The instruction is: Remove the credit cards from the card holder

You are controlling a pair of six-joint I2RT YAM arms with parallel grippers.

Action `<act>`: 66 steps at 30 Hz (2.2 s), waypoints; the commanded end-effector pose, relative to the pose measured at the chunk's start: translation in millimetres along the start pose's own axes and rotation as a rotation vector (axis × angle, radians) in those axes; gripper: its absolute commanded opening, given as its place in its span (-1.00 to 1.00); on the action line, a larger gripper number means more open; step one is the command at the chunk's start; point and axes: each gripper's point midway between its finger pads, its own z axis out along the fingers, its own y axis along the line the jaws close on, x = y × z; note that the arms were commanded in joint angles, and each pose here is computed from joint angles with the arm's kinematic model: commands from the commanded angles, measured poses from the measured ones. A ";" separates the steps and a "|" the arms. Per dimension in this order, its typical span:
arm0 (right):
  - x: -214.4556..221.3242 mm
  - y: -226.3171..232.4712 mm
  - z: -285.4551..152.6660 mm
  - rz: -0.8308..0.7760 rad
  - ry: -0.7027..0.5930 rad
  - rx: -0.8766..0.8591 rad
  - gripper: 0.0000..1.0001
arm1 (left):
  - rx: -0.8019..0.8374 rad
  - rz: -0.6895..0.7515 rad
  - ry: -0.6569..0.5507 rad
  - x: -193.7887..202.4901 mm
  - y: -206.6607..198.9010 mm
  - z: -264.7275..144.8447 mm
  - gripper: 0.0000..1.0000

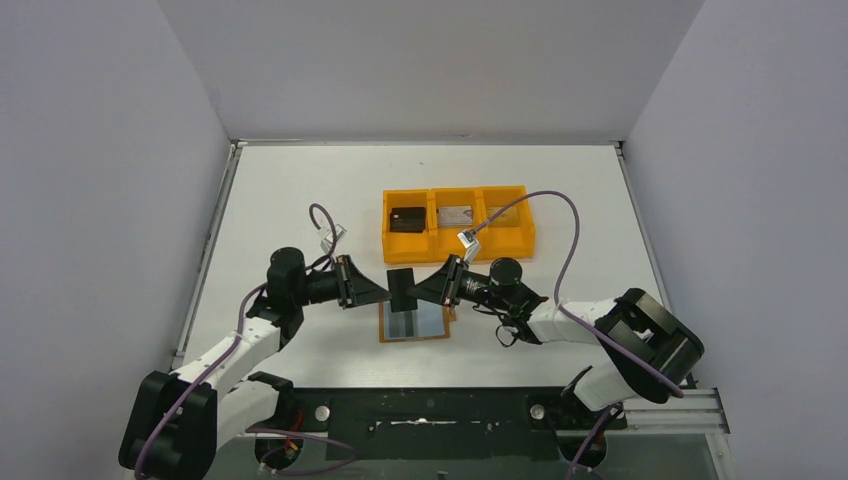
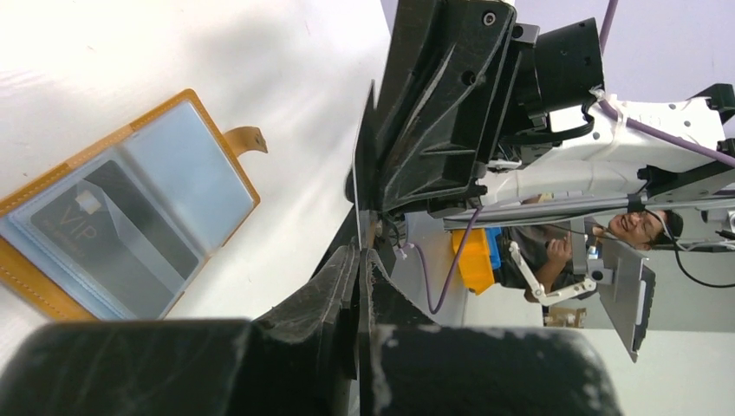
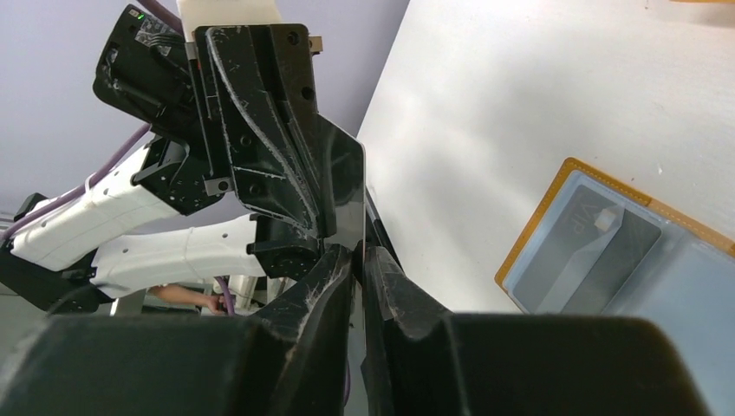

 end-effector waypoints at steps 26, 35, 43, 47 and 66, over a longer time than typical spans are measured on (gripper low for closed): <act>-51.9 -15.5 -26.2 -0.218 -0.212 0.334 -1.00 | -0.577 0.280 -0.310 -66.2 19.6 -65.0 0.70; -80.8 -6.5 -35.4 -0.415 -0.273 0.427 -1.00 | -0.857 0.414 -0.588 -113.1 7.3 -129.9 0.75; -116.5 6.6 -27.7 -0.750 -0.220 0.508 -1.00 | -0.916 0.436 -0.615 -111.9 23.1 -138.7 0.76; -132.2 10.0 -20.9 -0.935 -0.177 0.540 -1.00 | -0.929 0.448 -0.631 -114.6 25.5 -141.2 0.77; -173.5 -39.5 44.2 -1.747 0.334 0.773 -1.00 | -0.982 0.444 -0.647 -120.4 33.0 -150.7 0.84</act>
